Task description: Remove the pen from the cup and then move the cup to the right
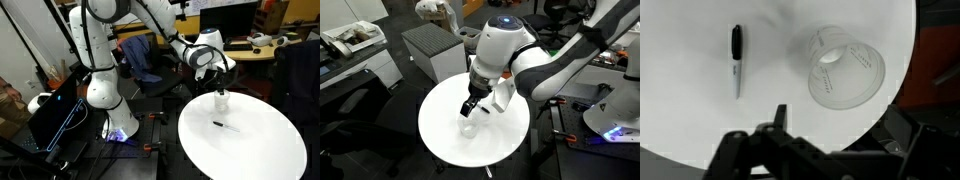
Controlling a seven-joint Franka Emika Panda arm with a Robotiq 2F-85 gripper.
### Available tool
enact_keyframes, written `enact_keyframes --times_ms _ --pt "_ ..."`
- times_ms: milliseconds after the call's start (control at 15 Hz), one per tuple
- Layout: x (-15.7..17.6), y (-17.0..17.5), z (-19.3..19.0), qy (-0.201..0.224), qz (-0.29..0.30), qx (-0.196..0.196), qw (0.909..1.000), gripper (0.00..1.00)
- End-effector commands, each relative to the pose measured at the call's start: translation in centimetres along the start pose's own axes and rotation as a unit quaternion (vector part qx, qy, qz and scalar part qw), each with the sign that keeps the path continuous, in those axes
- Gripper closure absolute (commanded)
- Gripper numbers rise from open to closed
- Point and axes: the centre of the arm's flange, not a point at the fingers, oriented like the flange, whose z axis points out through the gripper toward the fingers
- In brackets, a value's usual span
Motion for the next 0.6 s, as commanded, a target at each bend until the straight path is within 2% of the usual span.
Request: enact_keyframes --times_ms 0,533 --pt "-0.6 0.3 -0.6 -0.022 -0.003 -0.011 0.9997 0.00" --pt "0.3 0.9 1.0 -0.035 0.003 -0.021 0.9992 0.00"
